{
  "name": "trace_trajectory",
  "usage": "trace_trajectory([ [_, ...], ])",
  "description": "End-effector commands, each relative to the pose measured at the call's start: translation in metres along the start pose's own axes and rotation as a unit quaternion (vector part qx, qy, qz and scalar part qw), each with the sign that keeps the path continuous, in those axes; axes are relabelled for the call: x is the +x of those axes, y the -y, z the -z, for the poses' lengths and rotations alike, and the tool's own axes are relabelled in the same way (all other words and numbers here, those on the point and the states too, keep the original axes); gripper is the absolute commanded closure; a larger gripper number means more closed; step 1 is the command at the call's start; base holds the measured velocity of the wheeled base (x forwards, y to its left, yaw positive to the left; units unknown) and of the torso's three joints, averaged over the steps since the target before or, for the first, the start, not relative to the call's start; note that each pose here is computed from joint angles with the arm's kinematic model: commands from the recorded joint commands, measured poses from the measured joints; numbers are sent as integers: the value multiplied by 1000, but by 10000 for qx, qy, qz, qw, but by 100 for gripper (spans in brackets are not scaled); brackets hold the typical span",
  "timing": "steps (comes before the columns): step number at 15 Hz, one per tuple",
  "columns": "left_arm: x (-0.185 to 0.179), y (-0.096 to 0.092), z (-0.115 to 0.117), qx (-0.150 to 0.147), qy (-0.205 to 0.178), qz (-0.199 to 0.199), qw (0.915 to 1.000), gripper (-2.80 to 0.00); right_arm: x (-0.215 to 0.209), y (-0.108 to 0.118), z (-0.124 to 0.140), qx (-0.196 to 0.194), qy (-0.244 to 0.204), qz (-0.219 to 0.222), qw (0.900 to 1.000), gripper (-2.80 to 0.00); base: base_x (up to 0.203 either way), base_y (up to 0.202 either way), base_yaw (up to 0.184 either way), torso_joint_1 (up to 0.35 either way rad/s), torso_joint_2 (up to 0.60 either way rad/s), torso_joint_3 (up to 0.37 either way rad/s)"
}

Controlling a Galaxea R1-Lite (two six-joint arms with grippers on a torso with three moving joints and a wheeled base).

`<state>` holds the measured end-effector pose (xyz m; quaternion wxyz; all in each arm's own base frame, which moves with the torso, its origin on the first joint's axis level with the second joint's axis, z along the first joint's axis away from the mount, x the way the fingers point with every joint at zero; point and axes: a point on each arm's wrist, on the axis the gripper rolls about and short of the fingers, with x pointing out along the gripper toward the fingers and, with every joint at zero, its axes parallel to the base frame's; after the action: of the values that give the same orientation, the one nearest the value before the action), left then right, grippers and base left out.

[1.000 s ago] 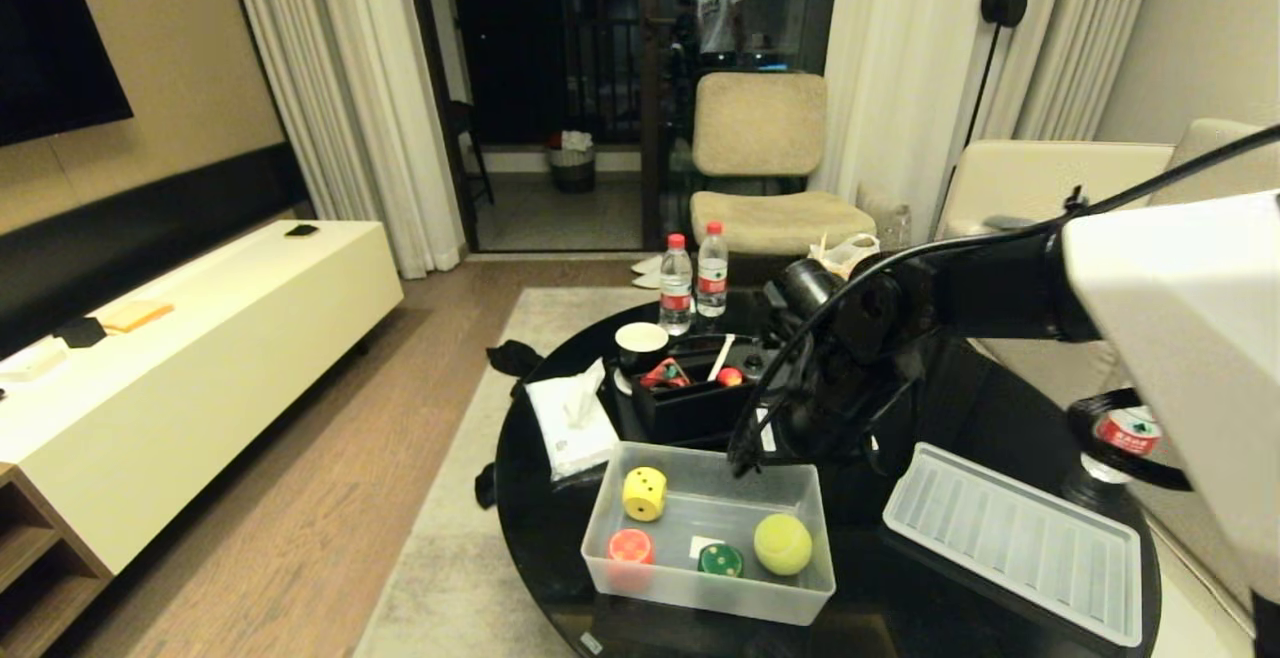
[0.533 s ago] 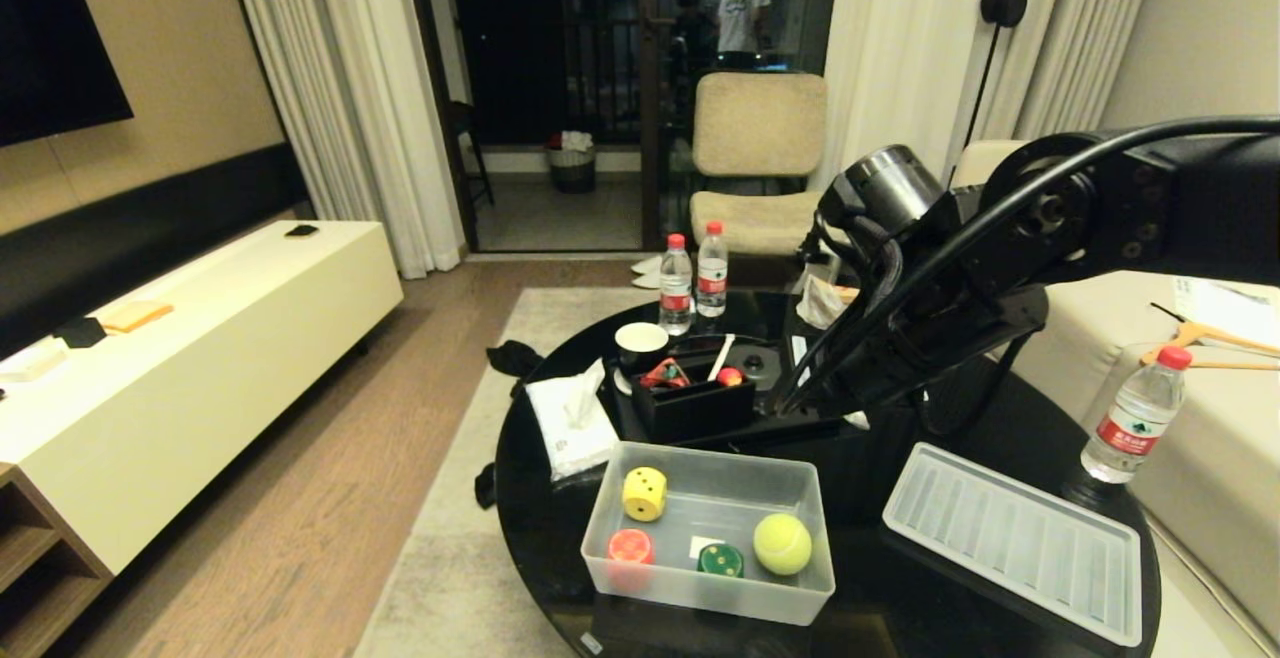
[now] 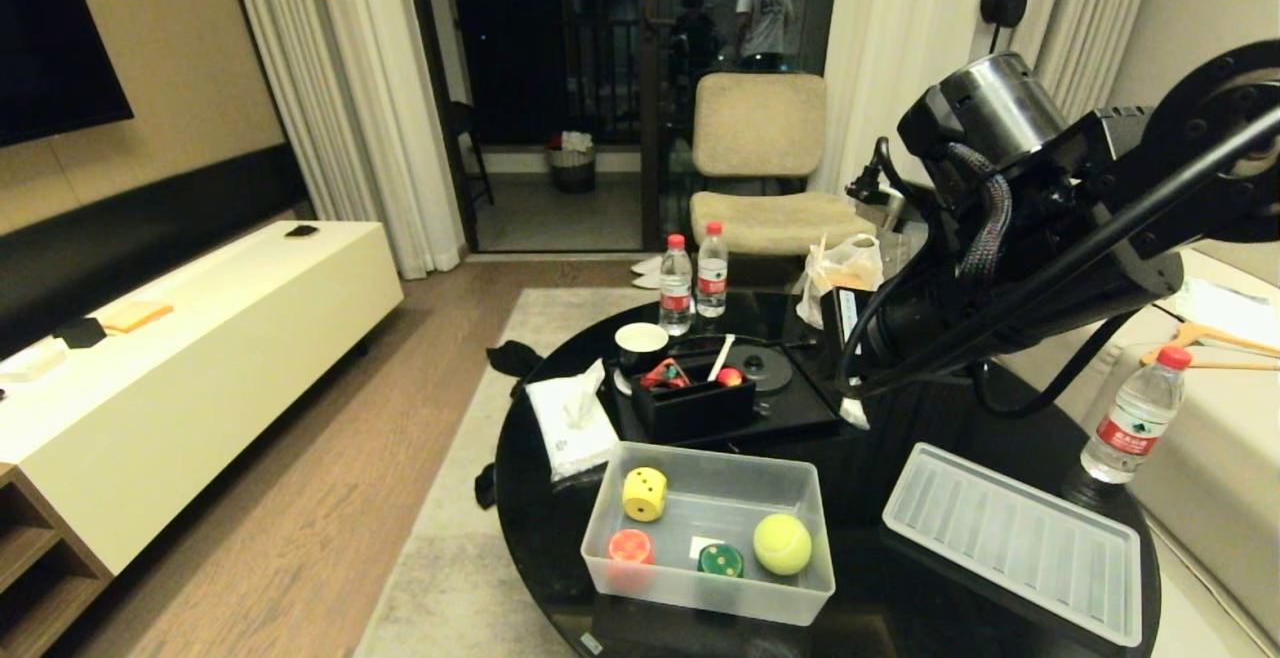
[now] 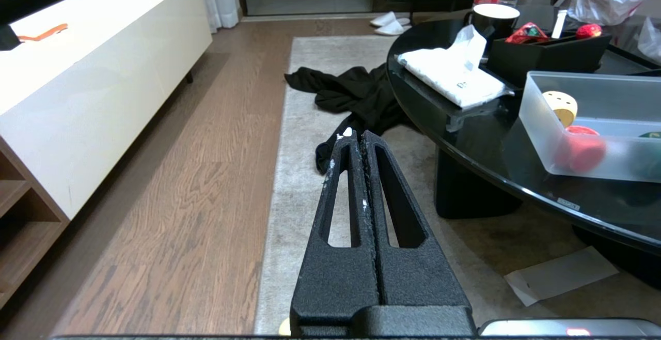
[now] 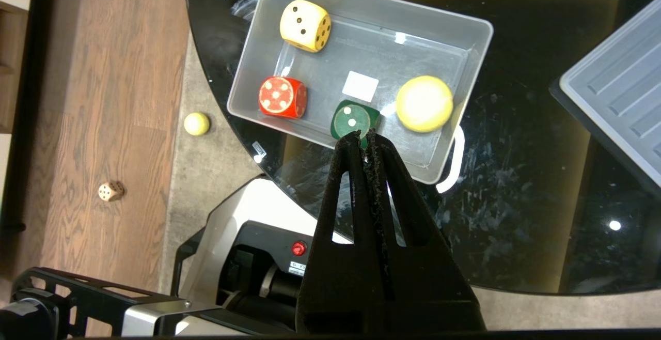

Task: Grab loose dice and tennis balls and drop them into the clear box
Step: Find toys out of the box

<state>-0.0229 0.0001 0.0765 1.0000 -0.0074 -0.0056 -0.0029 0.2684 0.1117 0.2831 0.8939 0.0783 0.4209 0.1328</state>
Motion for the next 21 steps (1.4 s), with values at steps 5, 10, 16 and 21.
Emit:
trace_trajectory([
  [5,0,0,0,-3,-10,-6,10000,0,-9,1,4,-13,36,-14,10000,0,0,0,0,0,0,0],
  [10,0,0,0,-3,-10,-6,10000,0,-26,8,11,55,154,20,9999,0,0,0,0,0,0,0],
  [16,0,0,0,-3,-10,2,10000,0,-27,13,26,70,-30,45,10000,0,0,0,0,0,0,0],
  [21,0,0,0,-3,-10,-5,10000,0,-51,13,29,75,279,-12,9996,0,0,0,0,0,0,0],
])
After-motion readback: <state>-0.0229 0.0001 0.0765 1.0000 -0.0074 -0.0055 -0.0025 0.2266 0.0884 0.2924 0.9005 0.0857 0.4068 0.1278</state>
